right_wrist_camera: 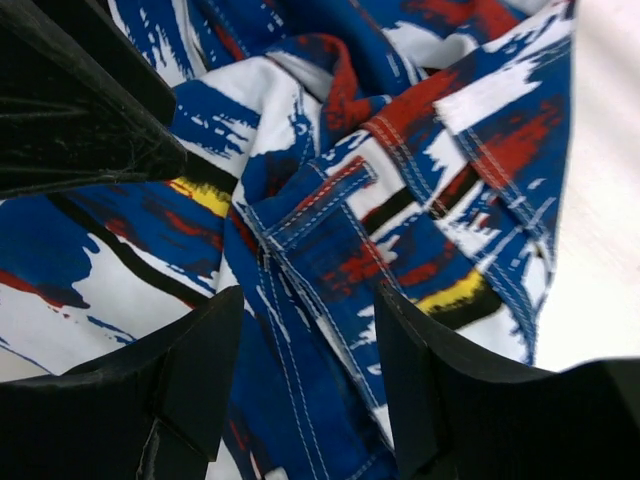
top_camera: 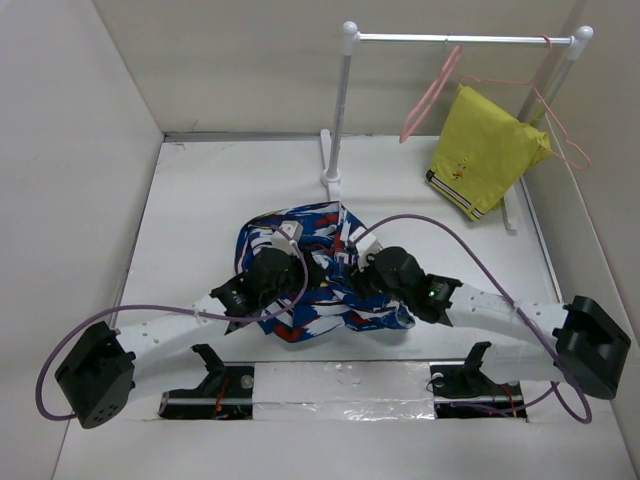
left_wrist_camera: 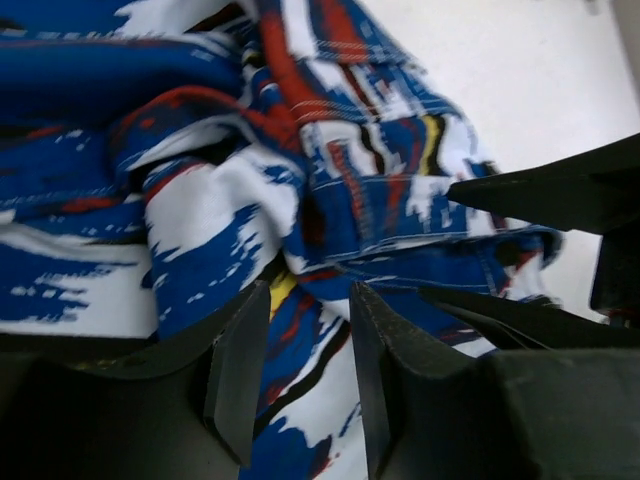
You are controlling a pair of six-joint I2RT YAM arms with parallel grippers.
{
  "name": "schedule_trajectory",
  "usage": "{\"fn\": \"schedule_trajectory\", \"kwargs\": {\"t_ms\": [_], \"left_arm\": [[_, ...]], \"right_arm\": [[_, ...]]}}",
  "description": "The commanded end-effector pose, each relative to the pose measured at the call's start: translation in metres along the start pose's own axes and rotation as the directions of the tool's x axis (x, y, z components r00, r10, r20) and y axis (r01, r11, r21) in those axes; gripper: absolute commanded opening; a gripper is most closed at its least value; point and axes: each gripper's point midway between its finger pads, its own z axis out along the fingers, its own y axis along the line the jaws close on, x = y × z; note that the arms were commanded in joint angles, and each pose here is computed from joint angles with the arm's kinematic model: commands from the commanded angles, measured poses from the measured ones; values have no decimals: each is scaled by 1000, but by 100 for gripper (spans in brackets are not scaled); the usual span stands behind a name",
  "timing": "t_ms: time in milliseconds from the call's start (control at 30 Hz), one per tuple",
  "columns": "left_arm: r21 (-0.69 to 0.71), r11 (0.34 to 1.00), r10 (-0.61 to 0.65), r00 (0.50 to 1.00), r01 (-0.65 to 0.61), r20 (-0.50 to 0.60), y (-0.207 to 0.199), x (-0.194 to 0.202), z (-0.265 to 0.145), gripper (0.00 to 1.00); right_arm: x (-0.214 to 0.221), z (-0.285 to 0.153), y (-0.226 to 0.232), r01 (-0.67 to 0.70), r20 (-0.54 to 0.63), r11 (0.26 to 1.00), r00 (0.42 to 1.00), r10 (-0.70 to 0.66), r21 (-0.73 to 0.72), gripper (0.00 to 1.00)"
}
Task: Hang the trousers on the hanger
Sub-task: Flatten out the trousers at the center of the board.
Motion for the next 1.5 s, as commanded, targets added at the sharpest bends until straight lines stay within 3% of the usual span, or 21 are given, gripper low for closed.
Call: {"fn": "schedule_trajectory", "kwargs": {"t_ms": [0,267,500,567,667,733,767,933,1100,1333,1467], "left_arm": [[-95,995,-13,1000,10,-26,23,16,-2,35],[-223,974,-55,998,48,-25,50,26,-7,44],[-262,965,-28,995,2,-98,59,44,6,42],[-264,964,-21,994,-8,-107,60,47,10,29],[-225,974,-14,994,-11,-111,54,48,13,11],[-190,982,-14,995,-5,-100,44,41,13,2],[-169,986,-11,996,-3,-85,40,36,13,0],[-77,997,27,999,-30,-39,19,16,6,0],[52,996,73,997,-74,29,-10,-10,-6,0],[195,975,96,992,-110,77,-46,-21,-25,0],[219,967,115,989,-133,92,-59,-20,-30,0]], "right_arm": [[-25,12,12,-8,85,998,996,12,-55,61],[-21,40,5,10,47,1000,999,-10,10,63],[-11,58,-8,27,-5,993,1000,-27,117,64],[-10,58,-14,22,-1,986,1000,-22,167,54],[-19,50,-23,6,30,969,999,-14,246,20],[-25,43,-23,-47,61,964,998,32,263,7],[-27,38,-24,-53,76,960,997,33,276,7],[-43,-13,-46,-160,174,912,980,100,378,0],[-40,-86,-94,-276,258,784,954,153,556,0],[-61,-183,-130,-487,478,683,849,224,545,0],[-68,-230,-153,-572,561,583,796,226,576,0]]}}
